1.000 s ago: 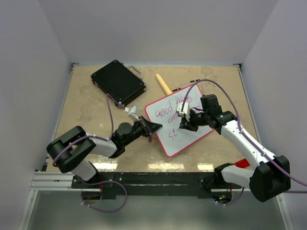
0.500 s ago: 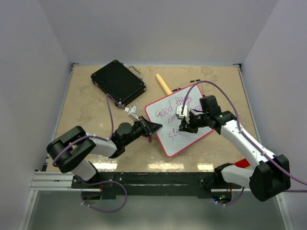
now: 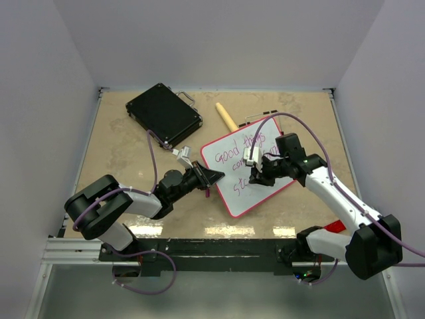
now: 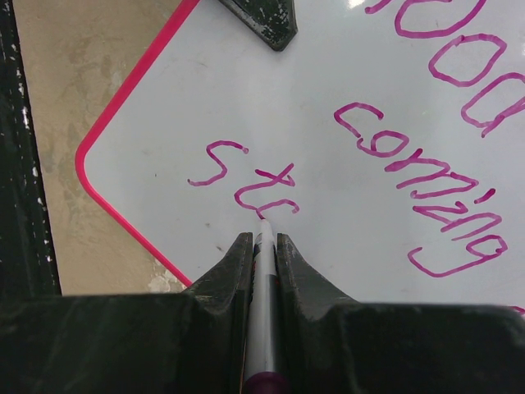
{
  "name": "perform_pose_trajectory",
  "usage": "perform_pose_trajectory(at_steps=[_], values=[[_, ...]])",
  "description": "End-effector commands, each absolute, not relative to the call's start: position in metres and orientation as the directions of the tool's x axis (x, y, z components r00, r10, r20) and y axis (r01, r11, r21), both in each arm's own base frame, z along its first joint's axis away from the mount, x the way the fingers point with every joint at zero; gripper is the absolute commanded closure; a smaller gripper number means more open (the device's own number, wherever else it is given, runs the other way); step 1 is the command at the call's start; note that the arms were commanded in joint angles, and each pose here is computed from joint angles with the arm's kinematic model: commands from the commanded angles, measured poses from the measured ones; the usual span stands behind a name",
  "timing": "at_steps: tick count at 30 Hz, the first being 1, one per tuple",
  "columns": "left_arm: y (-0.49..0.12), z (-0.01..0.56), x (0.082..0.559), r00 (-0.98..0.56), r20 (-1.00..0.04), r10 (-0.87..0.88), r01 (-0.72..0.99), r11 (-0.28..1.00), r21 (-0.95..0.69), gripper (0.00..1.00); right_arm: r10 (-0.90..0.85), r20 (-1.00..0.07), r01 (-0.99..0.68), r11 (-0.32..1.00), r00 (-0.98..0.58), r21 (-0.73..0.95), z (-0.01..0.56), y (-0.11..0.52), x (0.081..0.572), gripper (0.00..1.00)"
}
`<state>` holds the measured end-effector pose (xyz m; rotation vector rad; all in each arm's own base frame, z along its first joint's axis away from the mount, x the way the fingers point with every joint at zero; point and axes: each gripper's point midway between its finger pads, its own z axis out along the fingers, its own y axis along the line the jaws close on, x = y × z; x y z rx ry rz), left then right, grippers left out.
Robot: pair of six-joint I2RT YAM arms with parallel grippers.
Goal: Write a sentence on the whiteboard
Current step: Write on the whiteboard with the whiteboard marker without the cap.
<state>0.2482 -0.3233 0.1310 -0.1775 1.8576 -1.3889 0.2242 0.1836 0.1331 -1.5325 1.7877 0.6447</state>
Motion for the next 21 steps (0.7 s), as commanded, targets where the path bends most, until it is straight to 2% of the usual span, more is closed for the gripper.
perform_pose_trajectory(at_steps=[1, 12, 21], values=[[-0.327, 0.174, 0.253, -0.605, -0.539, -0.586, 0.448, 0.309, -0.839, 1.0, -0.635, -0.77, -0.963, 0.237, -0.053, -0.129, 0.145, 0.184, 0.243, 1.0], [-0.33, 0.173, 0.253, -0.609, -0.542, -0.579, 0.45, 0.31, -0.837, 1.0, -0.604, -0.797, -0.948, 0.272, -0.036, -0.164, 0.158, 0.192, 0.262, 1.0], [-0.329, 0.175, 0.253, -0.605, -0.544, -0.581, 0.454, 0.309, -0.835, 1.0, -0.619, -0.784, -0.953, 0.261, -0.042, -0.156, 0.151, 0.188, 0.255, 1.0]])
